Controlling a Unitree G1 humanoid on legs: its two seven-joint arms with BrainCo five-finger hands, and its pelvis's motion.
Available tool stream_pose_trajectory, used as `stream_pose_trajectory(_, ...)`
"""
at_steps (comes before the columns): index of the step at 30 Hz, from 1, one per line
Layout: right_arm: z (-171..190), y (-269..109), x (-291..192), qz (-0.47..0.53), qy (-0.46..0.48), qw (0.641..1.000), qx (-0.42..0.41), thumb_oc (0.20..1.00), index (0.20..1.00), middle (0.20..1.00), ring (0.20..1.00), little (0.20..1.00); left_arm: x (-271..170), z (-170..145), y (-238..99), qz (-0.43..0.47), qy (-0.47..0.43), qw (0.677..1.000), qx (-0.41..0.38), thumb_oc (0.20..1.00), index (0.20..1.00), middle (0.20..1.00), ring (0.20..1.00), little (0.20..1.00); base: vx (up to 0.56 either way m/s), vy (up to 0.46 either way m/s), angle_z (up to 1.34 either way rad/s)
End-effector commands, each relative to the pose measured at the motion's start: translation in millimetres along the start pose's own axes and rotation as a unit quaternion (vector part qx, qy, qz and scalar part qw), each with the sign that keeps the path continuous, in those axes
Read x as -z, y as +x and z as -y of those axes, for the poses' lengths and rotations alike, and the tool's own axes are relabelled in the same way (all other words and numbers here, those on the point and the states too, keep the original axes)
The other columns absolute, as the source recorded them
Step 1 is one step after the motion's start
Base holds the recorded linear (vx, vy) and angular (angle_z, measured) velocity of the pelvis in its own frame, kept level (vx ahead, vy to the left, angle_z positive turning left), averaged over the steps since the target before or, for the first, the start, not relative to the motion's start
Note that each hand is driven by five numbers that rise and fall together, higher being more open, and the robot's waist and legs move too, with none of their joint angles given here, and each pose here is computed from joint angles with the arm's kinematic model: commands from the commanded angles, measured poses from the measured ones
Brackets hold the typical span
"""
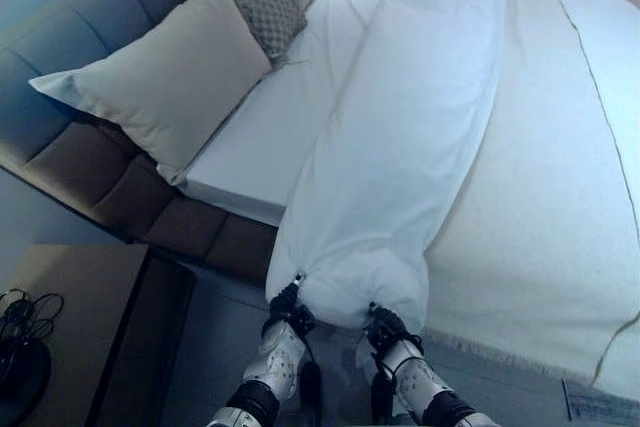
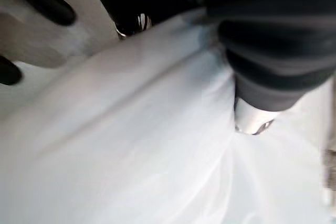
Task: Make the bed
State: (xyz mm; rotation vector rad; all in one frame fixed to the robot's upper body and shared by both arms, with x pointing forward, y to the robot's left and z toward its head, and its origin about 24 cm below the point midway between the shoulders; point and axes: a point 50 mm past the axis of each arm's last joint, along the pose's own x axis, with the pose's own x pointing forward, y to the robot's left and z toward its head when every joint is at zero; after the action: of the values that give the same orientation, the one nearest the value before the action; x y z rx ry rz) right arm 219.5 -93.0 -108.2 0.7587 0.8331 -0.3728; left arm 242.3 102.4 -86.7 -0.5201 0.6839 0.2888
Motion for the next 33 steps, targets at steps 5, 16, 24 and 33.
stream_pose_trajectory(5,92,-5,11,-0.028,-0.021,0.979,0.2,0.2,0.2,0.2,0.2,0.2,-40,-106,5,0.053,0.036,0.982,-0.179,0.2,0.2,0.2,0.2,0.2,0.0,0.022,-0.08)
stream_pose_trajectory(16,88,3,-34,0.027,-0.099,0.973,0.208,0.2,0.2,0.2,0.2,0.2,-38,-113,8,0.031,0.096,0.975,-0.198,0.2,0.2,0.2,0.2,0.2,0.0,0.001,-0.01)
stream_pose_trajectory(24,95,4,-46,0.01,-0.193,0.96,0.203,1.0,1.0,1.0,1.0,1.0,-42,-119,8,0.024,0.129,0.968,-0.213,1.0,1.0,1.0,1.0,1.0,0.04,-0.004,0.0)
stream_pose_trajectory(33,145,-10,-84,-0.002,-0.336,0.901,0.273,1.0,1.0,1.0,1.0,1.0,-53,-142,3,0.031,0.203,0.941,-0.27,1.0,1.0,1.0,1.0,1.0,0.04,-0.001,-0.03)
